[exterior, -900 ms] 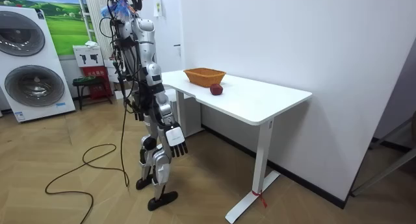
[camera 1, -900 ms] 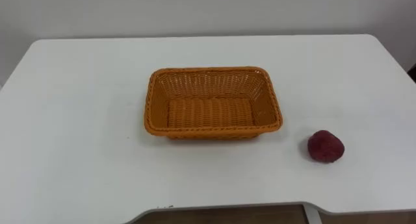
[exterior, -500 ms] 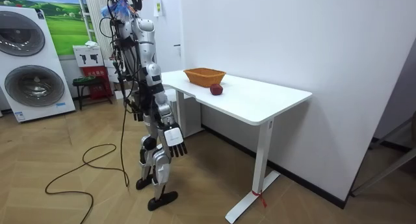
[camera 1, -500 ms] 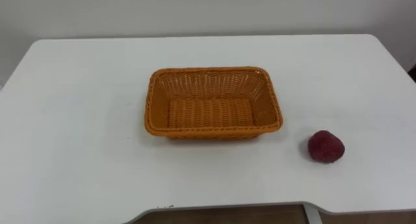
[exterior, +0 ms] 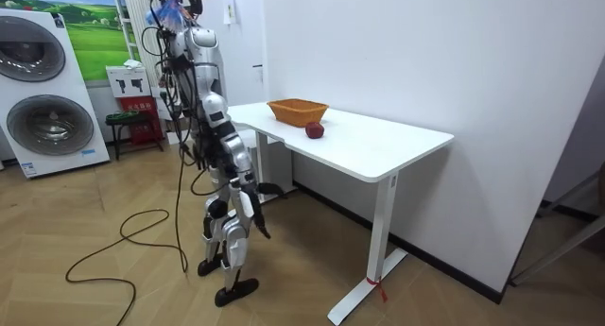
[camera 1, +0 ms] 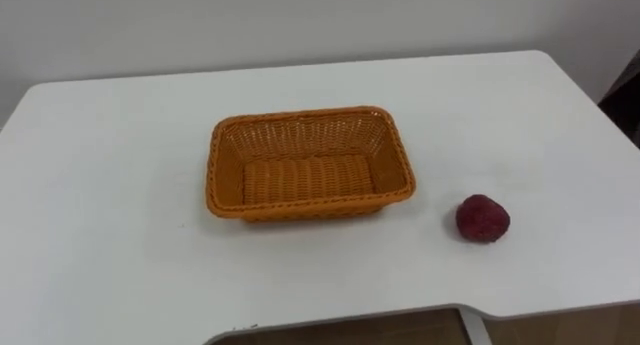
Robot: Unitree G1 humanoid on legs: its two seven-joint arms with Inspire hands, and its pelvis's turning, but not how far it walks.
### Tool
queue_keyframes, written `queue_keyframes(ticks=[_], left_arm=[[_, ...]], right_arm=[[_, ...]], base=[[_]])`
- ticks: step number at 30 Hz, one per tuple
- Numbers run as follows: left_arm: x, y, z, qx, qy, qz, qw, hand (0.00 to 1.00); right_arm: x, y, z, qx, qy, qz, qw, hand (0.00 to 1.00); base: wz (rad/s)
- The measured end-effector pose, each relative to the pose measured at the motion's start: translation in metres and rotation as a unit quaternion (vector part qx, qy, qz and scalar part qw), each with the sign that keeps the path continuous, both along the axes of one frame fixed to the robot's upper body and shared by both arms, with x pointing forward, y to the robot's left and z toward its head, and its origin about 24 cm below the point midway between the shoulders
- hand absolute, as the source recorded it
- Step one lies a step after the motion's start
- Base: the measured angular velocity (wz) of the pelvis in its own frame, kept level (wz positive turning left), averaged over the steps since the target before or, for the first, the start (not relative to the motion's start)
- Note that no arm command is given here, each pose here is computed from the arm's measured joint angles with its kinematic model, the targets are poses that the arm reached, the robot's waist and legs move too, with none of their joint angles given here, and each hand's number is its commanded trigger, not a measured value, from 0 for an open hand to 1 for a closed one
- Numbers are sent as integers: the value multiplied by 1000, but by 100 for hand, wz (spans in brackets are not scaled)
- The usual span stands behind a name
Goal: Pick and place apple
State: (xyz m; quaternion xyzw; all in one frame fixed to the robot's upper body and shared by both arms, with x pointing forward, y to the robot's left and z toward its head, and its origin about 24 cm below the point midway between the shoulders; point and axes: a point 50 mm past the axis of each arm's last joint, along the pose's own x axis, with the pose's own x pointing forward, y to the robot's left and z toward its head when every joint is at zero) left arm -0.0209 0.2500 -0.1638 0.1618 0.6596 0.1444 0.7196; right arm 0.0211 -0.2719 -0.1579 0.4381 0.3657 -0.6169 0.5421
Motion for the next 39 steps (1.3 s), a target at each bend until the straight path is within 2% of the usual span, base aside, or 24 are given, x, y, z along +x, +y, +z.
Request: queue_keyframes(ticks=[5,8,12,18,23,27,32,39], left_arm=[[-1,15,6,32,-18,7,999,0],[0,16,7,37,-22,0,999,0],[2,16,7,44,-29,-4,999,0],[2,14,7,50,-25,-29,998,0],[10,7,5,40,-26,-70,996,0],[11,5,4,32,-25,-82,996,0],[15,3,3,22,-27,-92,995,0],[20,4,4,23,-38,-97,994,0]], right_arm=[[37,-42,36,-107,-23,-73,991,0],[63,-59,68,-188,-20,-63,980,0],[93,-67,112,-310,-10,-21,950,0],[115,-68,174,-490,4,-25,871,0],[138,-47,212,-612,-34,29,790,0],[152,-34,215,-637,-69,103,761,0],[168,-13,204,-620,-117,212,746,0],[178,5,178,-581,-137,350,722,0]], base=[[-1],[-1],[-3],[2],[0],[0],[0],[-1]])
